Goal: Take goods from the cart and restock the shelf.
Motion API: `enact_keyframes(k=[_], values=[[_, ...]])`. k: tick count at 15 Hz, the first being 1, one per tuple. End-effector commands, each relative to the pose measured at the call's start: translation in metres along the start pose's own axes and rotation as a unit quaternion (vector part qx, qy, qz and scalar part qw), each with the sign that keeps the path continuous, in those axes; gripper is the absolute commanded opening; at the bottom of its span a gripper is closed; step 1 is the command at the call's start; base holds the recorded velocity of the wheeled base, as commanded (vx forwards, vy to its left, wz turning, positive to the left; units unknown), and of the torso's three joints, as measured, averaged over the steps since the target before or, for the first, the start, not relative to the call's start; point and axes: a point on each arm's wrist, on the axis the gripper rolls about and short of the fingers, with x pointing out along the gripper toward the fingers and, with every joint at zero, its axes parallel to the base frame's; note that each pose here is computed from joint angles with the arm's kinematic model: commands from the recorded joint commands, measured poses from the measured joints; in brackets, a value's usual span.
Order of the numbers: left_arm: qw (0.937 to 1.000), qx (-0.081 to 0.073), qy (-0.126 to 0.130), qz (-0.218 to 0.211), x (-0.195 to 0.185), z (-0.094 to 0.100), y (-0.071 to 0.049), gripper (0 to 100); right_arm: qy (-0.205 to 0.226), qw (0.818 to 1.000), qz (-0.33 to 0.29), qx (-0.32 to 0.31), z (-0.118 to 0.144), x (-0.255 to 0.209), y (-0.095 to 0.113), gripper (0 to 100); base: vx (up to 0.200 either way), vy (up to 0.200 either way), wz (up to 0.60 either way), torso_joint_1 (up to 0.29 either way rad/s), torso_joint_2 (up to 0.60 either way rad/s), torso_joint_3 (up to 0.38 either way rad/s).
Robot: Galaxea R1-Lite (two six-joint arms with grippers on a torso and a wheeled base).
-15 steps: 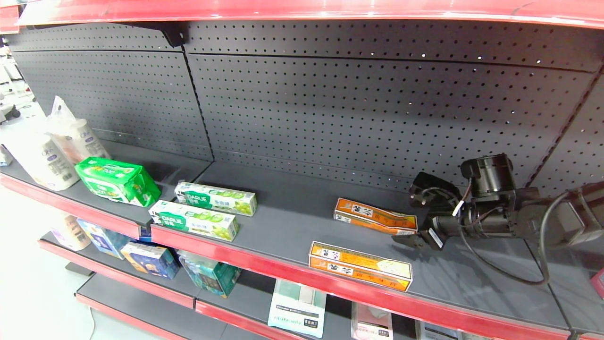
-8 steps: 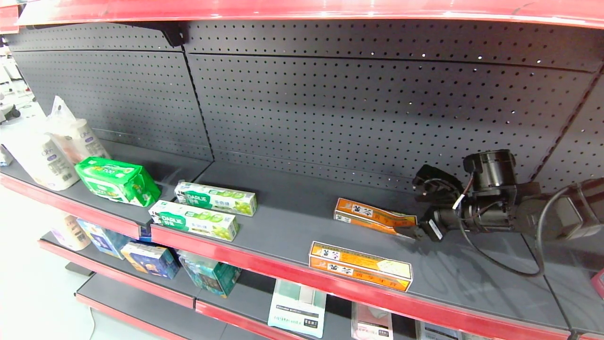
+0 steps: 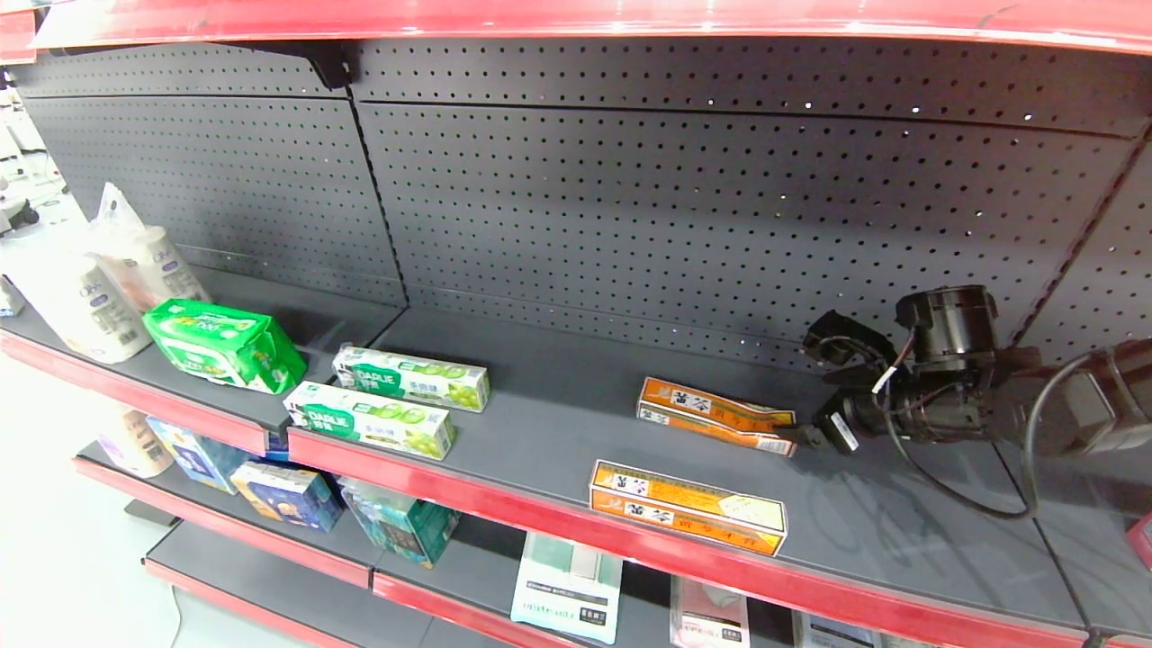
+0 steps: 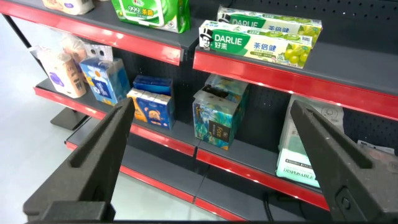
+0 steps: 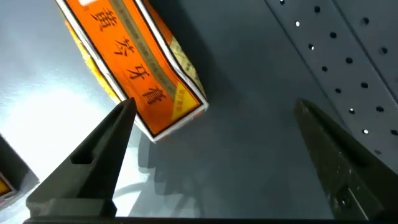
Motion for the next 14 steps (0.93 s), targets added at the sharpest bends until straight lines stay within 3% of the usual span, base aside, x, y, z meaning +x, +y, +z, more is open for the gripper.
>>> enact_keyframes(k=[1,14], values=[[1.0,0.0,0.001,0.001,0.0,0.0,0.0,100,0.005,1.0,0.001,0.001,-0.002,0.002,0.0,100,0.0,0.0,0.0,0.0,0.0,0.0],[1.0,0.0,0.001,0.0,0.0,0.0,0.0,100,0.038,0.999,0.008,0.002,-0.02,-0.004,0.012,100,0.0,0.0,0.0,0.0,0.0,0.0]])
